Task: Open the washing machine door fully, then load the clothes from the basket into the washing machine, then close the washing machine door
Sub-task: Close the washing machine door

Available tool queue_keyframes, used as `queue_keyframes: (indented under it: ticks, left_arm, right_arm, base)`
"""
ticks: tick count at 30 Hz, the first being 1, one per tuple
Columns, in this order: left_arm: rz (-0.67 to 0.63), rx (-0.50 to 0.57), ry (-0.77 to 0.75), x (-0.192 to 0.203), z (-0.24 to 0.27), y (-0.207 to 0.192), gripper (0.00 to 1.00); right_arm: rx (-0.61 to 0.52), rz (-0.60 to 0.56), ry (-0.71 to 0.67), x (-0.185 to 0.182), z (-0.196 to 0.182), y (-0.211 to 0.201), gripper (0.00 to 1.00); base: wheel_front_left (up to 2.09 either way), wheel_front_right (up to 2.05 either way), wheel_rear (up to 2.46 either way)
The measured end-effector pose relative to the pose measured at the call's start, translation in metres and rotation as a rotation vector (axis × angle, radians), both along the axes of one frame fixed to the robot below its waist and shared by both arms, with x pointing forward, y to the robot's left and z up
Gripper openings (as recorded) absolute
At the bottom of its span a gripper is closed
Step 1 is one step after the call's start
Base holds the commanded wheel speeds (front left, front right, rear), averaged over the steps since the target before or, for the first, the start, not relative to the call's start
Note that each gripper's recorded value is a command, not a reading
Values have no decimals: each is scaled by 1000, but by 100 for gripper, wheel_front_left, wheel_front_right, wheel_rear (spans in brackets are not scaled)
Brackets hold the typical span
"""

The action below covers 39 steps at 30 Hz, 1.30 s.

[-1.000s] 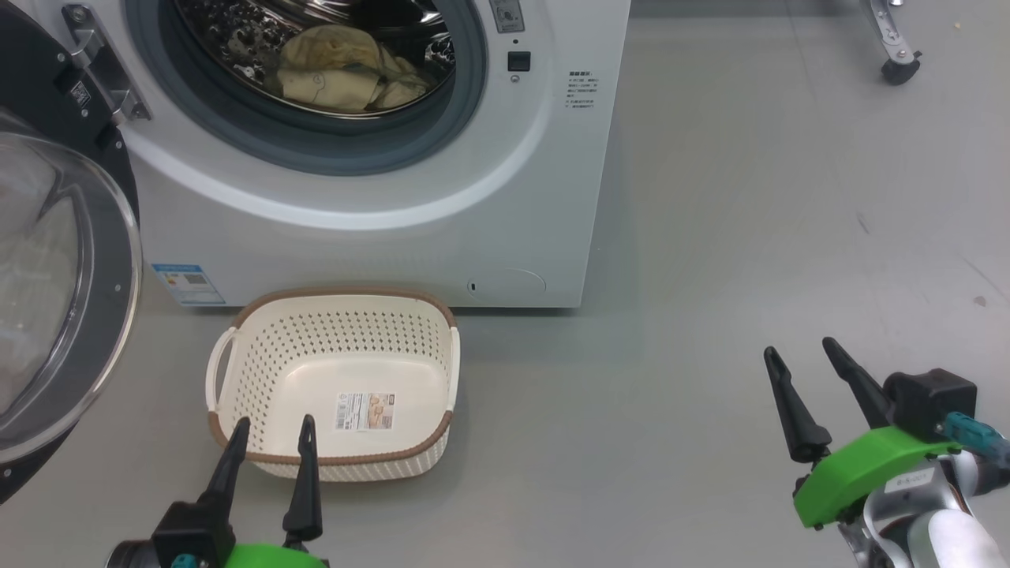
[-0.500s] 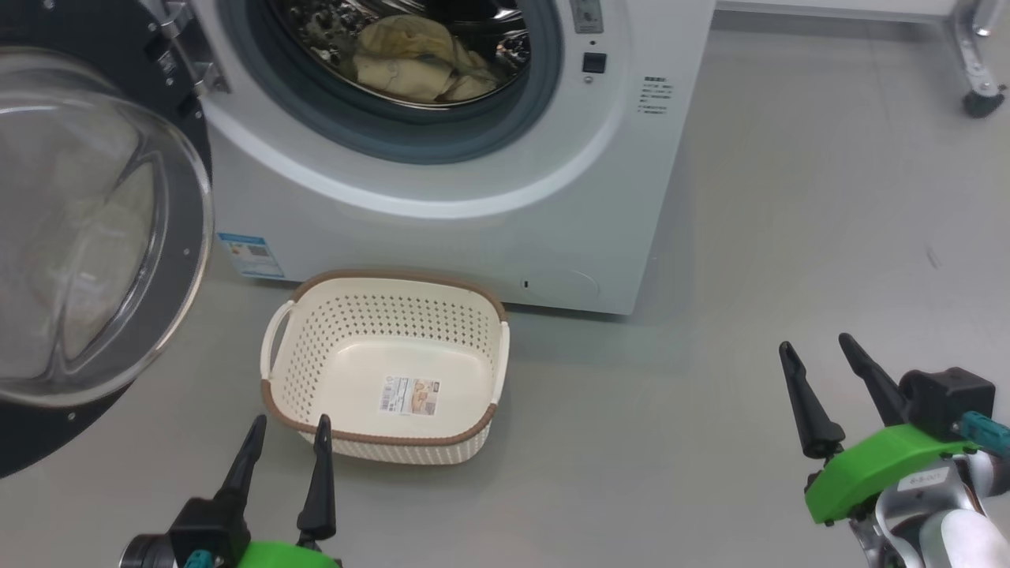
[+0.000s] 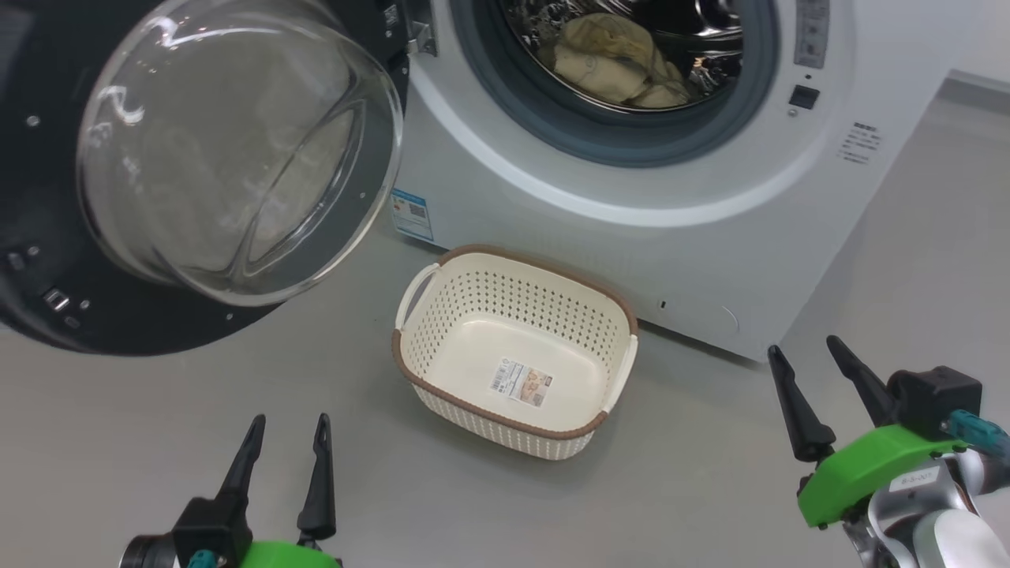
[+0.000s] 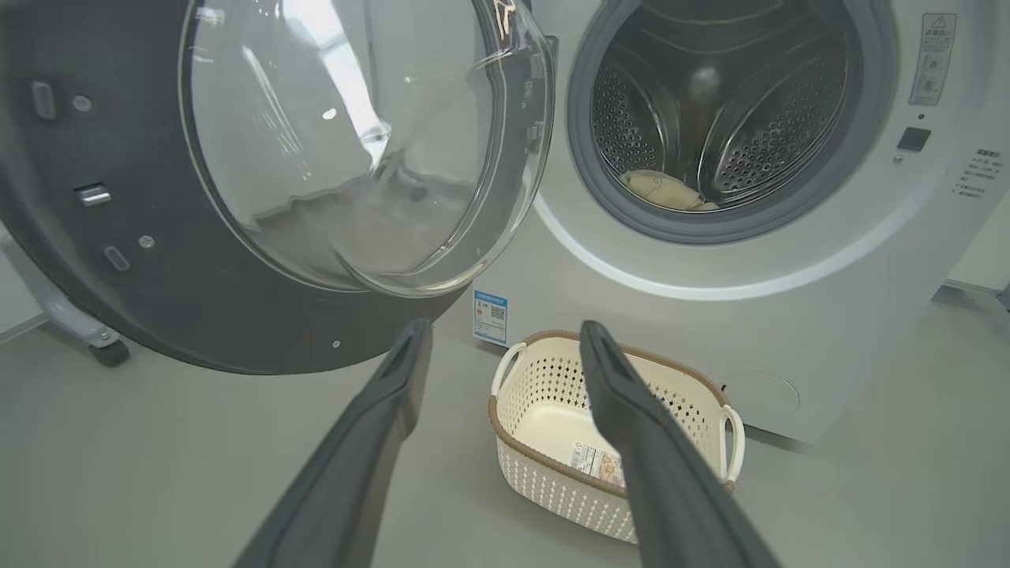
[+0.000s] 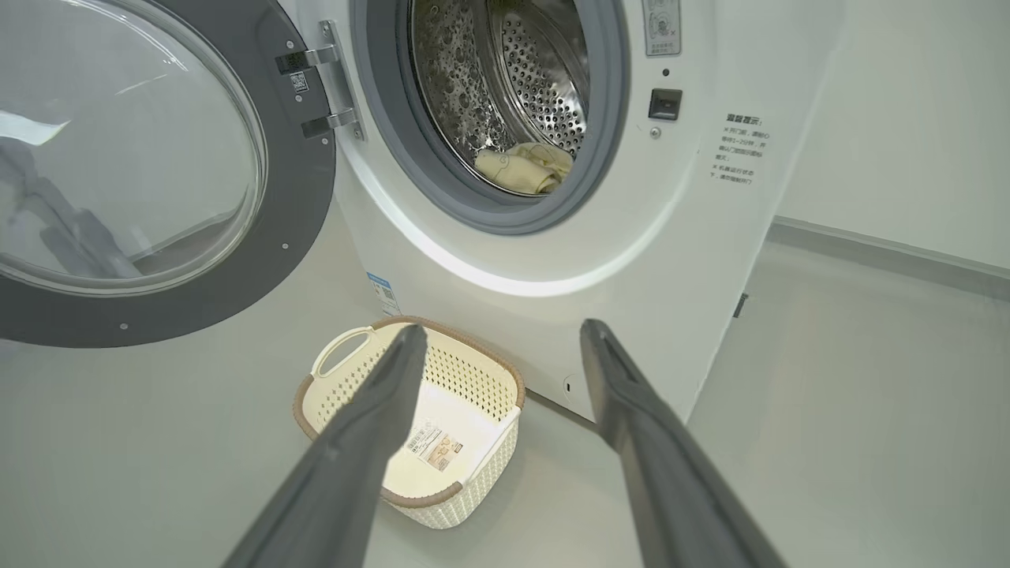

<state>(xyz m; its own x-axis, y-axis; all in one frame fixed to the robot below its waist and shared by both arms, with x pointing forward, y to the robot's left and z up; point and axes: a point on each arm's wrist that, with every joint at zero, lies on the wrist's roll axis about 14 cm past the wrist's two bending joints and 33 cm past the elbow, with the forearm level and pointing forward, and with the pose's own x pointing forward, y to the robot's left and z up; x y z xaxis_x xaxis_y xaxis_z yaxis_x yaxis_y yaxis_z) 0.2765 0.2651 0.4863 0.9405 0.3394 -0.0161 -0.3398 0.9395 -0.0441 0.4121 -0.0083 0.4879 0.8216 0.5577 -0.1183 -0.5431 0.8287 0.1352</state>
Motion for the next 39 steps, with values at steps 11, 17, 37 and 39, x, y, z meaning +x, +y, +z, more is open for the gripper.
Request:
queue_keyframes:
  ticks: [11,17,37,39]
  left_arm:
    - [67,11,-11,-23,4,16,100]
    - [63,11,-8,-23,3,15,100]
    - [38,-290,-357,-4,81,37,0]
    - [23,-324,-463,-2,113,50,0]
  right_arm:
    - [0,90,-9,-5,5,32,100]
    - [0,93,-8,-5,5,33,100]
    - [4,100,-4,-5,3,35,100]
    - [2,98,-2,-5,3,34,100]
  base:
    - [0,0,0]
    - [0,0,0]
    - [0,0,0]
    - [0,0,0]
